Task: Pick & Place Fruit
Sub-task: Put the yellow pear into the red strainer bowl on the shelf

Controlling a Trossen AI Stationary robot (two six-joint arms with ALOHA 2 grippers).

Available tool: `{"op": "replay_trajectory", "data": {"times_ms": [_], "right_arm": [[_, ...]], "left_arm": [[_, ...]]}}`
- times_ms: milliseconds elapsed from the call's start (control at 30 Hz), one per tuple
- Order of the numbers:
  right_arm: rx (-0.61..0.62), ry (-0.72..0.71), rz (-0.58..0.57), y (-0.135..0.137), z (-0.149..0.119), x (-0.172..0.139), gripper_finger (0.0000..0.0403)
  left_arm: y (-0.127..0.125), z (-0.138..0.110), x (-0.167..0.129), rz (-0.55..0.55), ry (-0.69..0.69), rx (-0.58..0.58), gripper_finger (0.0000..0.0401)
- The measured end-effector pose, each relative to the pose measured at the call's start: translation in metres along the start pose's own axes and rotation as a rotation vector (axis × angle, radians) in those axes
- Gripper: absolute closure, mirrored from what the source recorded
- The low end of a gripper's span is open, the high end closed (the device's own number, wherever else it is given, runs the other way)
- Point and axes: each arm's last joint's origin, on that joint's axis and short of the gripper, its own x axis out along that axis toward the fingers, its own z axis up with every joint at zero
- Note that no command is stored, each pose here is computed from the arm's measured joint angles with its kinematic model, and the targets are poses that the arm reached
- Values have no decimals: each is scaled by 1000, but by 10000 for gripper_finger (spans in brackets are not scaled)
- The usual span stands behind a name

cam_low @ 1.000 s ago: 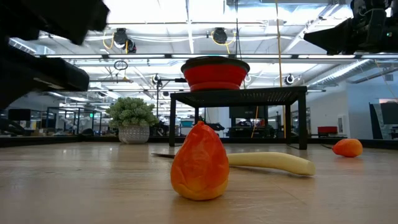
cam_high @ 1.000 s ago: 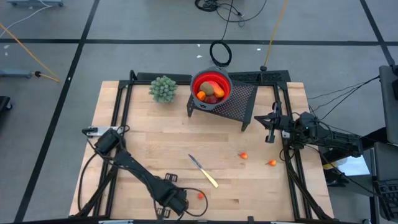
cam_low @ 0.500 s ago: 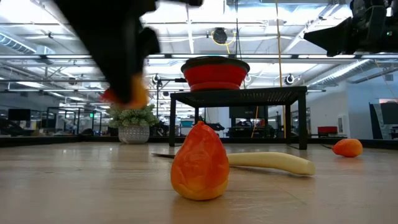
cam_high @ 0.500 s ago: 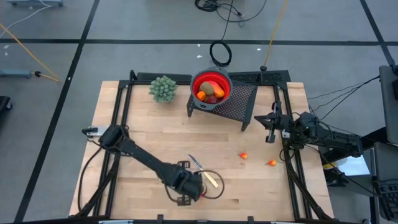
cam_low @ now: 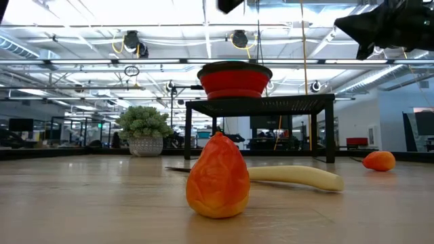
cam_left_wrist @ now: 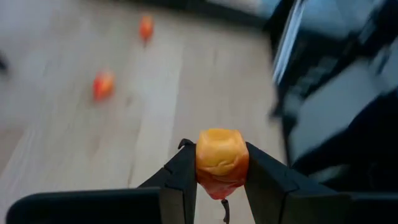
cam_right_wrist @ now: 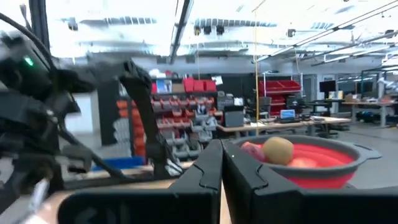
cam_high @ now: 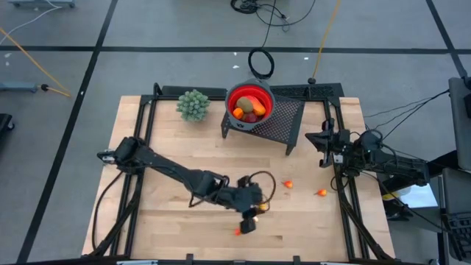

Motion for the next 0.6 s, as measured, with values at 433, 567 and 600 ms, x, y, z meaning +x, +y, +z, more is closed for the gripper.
{"op": "replay_trajectory", "data": {"times_ms": [433,567,600], "right_arm": [[285,118,285,8,-7,3,403],[226,150,407,11,-10,8,402],[207,135,413,12,-9,9,400]], "left_arm": [[42,59,-1,-107,-384,-339,297],[59,64,0,-145,-360,-504,297],[62,66,0,-167,-349,-530,297]]}}
